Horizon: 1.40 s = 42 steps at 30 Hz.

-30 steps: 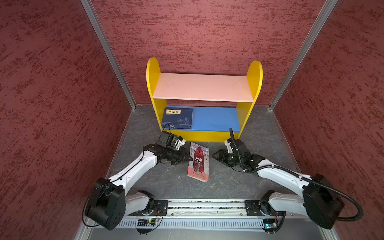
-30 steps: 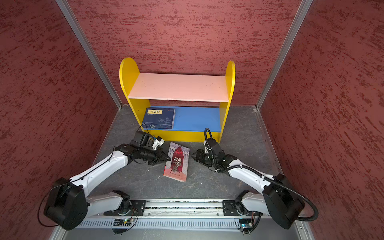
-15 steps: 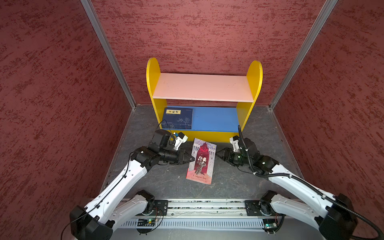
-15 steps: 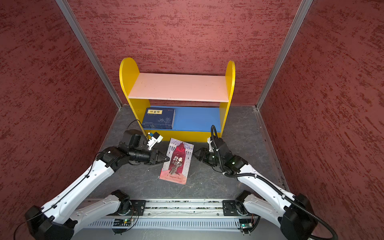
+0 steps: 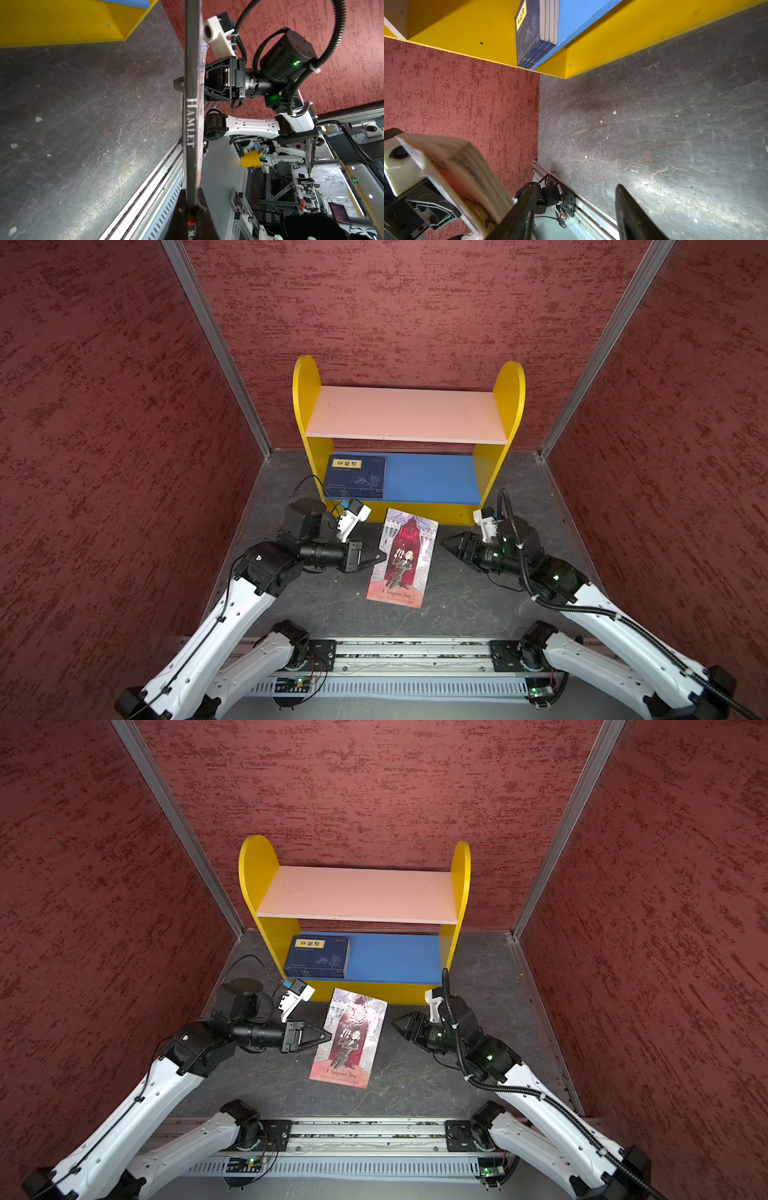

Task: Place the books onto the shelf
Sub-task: 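Grip the upright Hamlet book with the left gripper while the right gripper draws back, then lift the Hamlet book with the left gripper toward the pink upper shelf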

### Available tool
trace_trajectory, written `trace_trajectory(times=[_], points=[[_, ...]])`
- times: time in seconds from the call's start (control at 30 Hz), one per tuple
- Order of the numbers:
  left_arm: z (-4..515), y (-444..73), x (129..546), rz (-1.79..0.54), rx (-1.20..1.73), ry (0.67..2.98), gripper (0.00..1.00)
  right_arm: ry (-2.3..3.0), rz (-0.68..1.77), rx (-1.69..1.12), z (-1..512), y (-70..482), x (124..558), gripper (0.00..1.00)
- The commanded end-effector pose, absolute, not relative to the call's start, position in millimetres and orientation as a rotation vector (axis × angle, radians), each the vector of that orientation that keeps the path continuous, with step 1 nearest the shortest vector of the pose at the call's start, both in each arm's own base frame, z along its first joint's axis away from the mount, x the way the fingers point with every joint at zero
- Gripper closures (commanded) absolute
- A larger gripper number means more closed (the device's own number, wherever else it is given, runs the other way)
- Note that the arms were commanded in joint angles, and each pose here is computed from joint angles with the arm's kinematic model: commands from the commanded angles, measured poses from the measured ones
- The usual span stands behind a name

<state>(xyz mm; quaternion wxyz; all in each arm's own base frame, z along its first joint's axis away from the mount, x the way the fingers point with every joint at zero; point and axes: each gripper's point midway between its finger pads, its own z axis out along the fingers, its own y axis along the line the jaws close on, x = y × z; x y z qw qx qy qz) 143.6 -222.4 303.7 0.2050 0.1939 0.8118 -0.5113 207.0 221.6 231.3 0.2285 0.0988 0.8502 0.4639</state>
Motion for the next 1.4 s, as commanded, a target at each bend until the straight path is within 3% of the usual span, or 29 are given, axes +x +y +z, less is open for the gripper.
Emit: trace_trajectory(times=[0.0,0.43,0.87,1.07,1.37], points=[[336.6,-223.3,137.5,-1.421,0.654,2.108,1.0,2.338,1.264,0.283,239.2,220.4,209.9,0.39],[413.8,-211.7,154.1,-1.318,0.623,1.876,1.0,2.05,1.476,0.184,312.3,227.8,209.1,0.39],[481.3,-171.9,247.3,-1.137,0.153,1.76,1.0,1.548,1.766,-0.037,437.5,239.4,191.8,0.36],[502.3,-154.7,266.7,-1.156,0.026,1.688,1.0,1.455,1.874,-0.164,470.3,276.3,194.3,0.35],[499.7,-141.0,287.9,-1.264,-0.166,1.683,1.0,1.393,1.953,-0.181,475.3,317.4,206.6,0.33]])
